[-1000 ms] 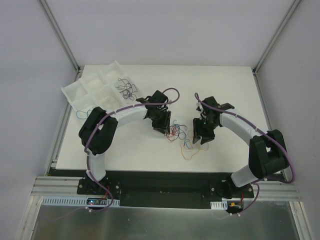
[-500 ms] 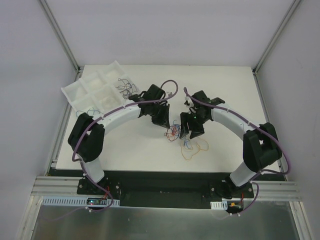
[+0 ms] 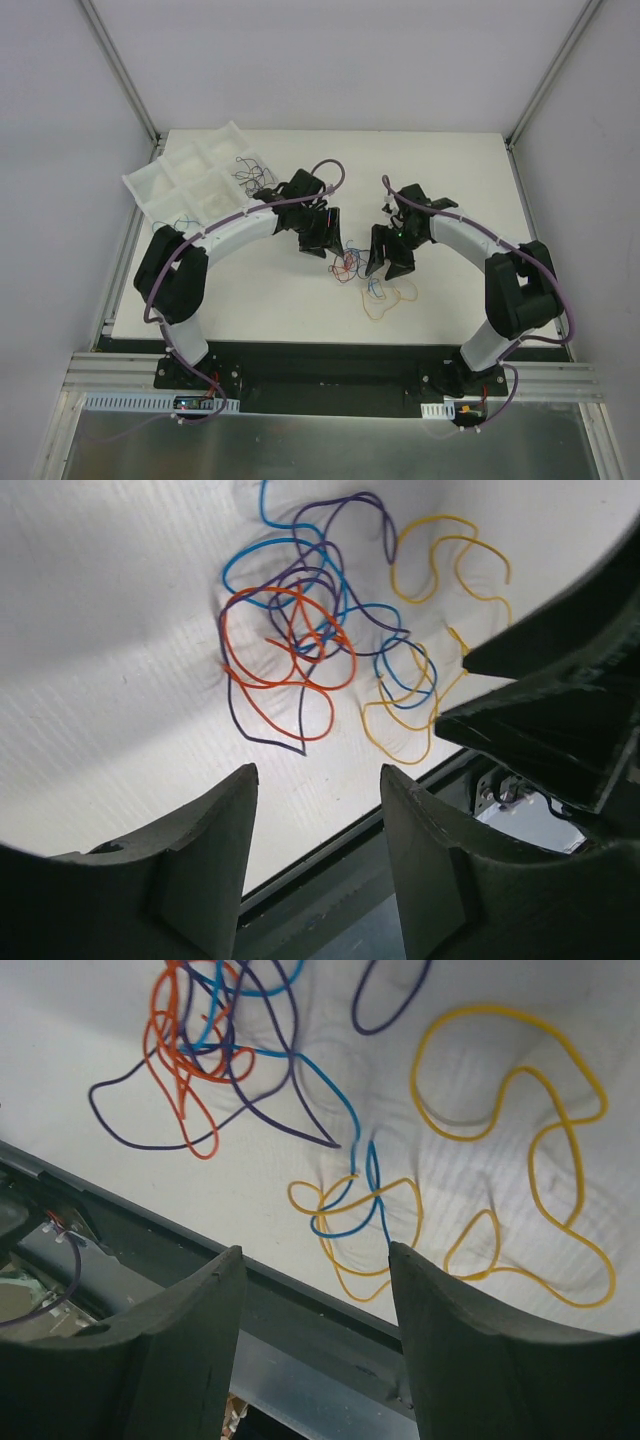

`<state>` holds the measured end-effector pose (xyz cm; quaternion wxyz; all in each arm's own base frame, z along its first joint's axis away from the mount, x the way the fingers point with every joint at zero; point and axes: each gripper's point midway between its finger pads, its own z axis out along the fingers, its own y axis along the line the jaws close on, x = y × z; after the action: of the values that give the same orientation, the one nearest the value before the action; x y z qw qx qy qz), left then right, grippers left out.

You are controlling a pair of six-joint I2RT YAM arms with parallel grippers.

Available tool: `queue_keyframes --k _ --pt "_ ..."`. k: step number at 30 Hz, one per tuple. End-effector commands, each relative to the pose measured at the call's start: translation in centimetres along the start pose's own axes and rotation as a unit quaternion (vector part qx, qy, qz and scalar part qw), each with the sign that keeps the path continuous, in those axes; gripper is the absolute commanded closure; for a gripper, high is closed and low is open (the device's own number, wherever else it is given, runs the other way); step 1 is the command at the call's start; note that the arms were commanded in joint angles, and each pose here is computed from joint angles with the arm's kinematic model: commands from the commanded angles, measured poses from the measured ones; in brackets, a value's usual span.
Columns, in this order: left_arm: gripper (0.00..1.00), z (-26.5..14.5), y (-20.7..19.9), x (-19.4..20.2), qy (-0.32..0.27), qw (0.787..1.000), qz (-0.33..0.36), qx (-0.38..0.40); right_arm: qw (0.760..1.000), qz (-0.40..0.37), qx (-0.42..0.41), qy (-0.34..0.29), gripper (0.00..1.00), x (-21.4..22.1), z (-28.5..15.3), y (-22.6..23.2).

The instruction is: Untangle the cables

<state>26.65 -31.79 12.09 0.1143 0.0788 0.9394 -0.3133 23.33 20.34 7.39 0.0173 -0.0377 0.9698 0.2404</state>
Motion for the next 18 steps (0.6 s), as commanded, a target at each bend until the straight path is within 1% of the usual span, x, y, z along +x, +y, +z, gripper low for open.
queue_keyframes --k 1,8,18 --pt "0.50 1.2 0.6 0.7 0.034 0.996 -0.081 -0.003 1.000 0.008 -0.018 -0.013 0.38 0.4 -1.0 0.3" --pt "0.50 2.6 1.2 1.6 0.064 0.990 -0.124 -0.007 1.000 0.006 -0.019 -0.013 0.39 0.3 -1.1 0.4" --pt "0.52 4.0 2.3 1.9 0.079 0.982 -0.170 -0.021 1.000 0.003 -0.015 -0.008 0.39 0.3 -1.0 0.2"
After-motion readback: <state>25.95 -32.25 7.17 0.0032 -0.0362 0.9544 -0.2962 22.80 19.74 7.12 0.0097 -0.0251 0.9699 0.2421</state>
